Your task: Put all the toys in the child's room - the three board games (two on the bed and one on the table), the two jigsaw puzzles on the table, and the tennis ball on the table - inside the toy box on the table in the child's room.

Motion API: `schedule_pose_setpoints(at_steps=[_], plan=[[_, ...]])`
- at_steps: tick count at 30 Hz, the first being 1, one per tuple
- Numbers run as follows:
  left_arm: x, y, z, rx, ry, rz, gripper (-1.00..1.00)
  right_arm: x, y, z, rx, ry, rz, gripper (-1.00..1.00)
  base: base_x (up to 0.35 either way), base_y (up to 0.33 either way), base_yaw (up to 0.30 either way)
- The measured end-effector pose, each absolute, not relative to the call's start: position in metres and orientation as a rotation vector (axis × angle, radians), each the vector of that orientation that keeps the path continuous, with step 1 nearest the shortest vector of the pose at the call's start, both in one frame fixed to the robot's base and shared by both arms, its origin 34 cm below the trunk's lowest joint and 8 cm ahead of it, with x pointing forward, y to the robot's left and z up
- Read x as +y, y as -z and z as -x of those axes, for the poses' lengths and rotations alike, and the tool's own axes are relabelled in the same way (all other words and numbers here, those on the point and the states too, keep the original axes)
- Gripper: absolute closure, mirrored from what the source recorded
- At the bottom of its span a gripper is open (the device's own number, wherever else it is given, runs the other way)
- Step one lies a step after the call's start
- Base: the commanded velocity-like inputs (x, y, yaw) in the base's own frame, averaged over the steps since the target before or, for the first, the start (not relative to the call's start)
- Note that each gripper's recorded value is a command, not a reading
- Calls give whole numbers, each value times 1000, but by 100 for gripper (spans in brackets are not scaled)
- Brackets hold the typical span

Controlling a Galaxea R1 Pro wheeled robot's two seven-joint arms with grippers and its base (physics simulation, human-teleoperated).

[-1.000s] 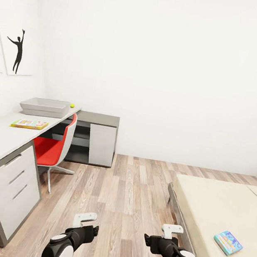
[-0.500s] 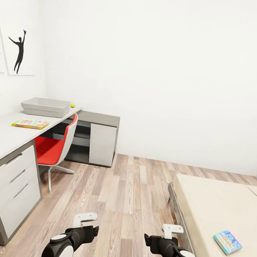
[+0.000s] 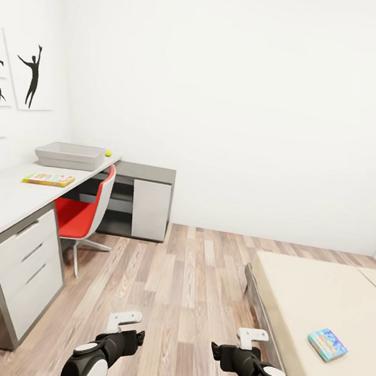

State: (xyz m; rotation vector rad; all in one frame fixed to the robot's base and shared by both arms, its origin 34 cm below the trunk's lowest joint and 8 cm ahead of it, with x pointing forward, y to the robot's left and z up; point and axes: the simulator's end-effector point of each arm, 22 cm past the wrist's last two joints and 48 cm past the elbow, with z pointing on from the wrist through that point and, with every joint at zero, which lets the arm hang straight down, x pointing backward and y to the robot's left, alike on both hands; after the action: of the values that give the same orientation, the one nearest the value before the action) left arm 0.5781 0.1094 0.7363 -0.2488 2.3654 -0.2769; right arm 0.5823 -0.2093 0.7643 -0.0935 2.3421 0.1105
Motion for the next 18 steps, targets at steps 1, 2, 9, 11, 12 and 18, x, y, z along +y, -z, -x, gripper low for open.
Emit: schedule_pose_setpoints(at_steps=[1, 2, 9, 11, 12, 18], plan=[[109, -736, -578, 2365, 277, 249, -100, -209, -764, -582, 2342, -110, 93, -100, -85, -1, 0], [109, -736, -578, 2365, 277, 249, -100, -209, -764, -582, 2342, -110, 93, -100, -68, -1, 0], [109, -736, -578, 2365, 277, 249, -100, -209, -764, -582, 2342, -111, 94, -100, -39, 0, 0], [110, -736, -578, 2365, 277, 249, -100, -209, -764, -582, 2342, -112, 94, -100, -18, 0, 0], [110, -736, -578, 2365, 276, 249, -100, -208, -765, -582, 2342, -112, 94, -100, -14, 0, 0], [110, -736, -578, 2365, 276, 249, -100, -209, -765, -582, 2341, -112, 94, -100, -10, 0, 0]])
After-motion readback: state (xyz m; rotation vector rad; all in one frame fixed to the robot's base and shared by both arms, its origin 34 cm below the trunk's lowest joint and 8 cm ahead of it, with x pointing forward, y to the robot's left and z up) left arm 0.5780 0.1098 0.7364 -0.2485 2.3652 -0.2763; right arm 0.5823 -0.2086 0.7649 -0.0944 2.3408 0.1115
